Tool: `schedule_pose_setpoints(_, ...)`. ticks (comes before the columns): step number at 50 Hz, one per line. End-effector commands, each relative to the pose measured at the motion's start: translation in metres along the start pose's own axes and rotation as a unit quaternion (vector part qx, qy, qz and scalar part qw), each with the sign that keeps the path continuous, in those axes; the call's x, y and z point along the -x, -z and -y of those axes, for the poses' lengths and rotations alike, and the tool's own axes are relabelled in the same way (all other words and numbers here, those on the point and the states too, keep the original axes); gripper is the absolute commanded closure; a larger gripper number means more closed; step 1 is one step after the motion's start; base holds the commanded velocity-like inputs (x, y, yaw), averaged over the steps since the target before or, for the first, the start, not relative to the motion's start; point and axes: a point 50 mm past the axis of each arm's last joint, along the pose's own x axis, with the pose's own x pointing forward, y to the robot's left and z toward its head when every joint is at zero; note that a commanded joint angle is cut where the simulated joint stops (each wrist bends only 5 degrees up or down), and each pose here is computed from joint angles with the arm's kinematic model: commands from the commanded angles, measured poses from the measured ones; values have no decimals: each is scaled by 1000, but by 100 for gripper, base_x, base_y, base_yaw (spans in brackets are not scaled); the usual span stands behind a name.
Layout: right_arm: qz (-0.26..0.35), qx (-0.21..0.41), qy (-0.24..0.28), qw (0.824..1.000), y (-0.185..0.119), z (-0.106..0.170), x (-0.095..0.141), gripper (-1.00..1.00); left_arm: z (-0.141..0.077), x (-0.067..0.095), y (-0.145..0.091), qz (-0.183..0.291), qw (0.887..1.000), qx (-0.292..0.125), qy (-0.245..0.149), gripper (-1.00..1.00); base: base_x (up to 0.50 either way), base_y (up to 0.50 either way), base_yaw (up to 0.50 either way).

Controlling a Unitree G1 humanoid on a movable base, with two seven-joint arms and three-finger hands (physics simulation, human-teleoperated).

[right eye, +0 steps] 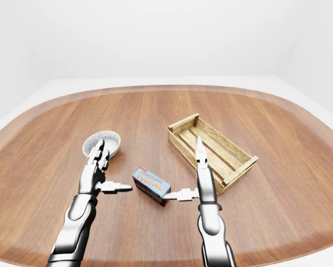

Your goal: Pick up the chocolate pudding and put it in the tray.

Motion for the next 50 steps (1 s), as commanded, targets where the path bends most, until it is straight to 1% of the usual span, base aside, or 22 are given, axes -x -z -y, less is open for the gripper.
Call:
schedule_pose_setpoints(1,-30,10,-14,999,13,-10,6,-100,0,0,0,0,1000,-1,0,-100,0,0,0)
schedule_pose_setpoints(5,-46,14,-20,999,21,-14,8,-100,0,0,0,0,1000,-1,0,-100,0,0,0)
schedule_pose_setpoints(21,-78,33,-45,995,35,-32,17,-100,1,0,1,0,1000,-1,2,-100,0,0,0)
schedule_pose_setpoints(50,-88,59,-80,991,43,-61,23,-100,1,1,2,0,1000,-2,5,-100,0,0,0)
